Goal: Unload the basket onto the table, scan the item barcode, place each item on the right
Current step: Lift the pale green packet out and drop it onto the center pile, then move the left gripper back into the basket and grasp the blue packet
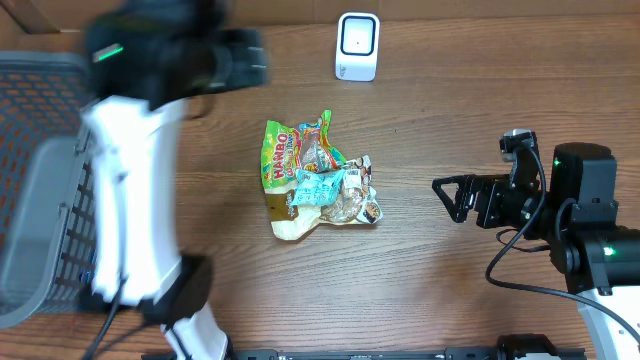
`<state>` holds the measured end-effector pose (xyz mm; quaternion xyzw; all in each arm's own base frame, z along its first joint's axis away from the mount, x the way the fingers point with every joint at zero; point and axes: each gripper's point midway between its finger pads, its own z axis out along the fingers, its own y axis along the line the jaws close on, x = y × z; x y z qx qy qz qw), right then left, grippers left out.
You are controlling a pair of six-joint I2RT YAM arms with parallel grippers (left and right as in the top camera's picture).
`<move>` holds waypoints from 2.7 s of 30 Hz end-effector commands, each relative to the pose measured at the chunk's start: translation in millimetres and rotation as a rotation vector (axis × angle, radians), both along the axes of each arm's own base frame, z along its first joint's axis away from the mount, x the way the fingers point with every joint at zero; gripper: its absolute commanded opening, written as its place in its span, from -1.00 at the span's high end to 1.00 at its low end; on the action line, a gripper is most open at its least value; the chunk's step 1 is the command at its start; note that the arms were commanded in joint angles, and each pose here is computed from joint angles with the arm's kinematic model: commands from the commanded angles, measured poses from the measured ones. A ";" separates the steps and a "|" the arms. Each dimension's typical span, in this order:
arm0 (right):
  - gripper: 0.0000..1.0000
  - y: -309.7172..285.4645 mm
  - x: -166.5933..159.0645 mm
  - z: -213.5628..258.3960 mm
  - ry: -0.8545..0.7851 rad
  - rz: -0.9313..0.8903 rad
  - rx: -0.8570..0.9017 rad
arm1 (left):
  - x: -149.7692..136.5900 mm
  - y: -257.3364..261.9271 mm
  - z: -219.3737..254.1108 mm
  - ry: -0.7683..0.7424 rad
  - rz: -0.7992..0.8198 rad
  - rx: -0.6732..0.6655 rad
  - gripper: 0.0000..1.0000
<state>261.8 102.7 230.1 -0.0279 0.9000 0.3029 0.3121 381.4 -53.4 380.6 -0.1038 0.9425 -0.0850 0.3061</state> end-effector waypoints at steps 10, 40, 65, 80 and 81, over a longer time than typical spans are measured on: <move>-1.00 2.1 -1.1 8.1 -0.014 0.012 0.005 | -133.8 203.0 -8.2 0.079 0.573 0.085 -0.64; -0.99 1.9 -5.4 4.2 0.013 0.011 0.004 | -141.8 312.8 -283.8 0.457 0.676 -0.273 -0.55; -1.00 1.9 -4.1 5.3 0.005 0.011 0.004 | -204.0 338.6 -344.8 0.775 0.991 0.070 0.35; -0.99 2.0 -4.0 5.4 0.004 0.011 0.005 | -161.6 326.9 -347.8 0.643 0.935 -0.052 -0.53; -0.99 1.9 -3.9 5.6 0.004 0.011 0.004 | -161.2 325.8 -348.2 0.647 0.920 -0.044 -0.53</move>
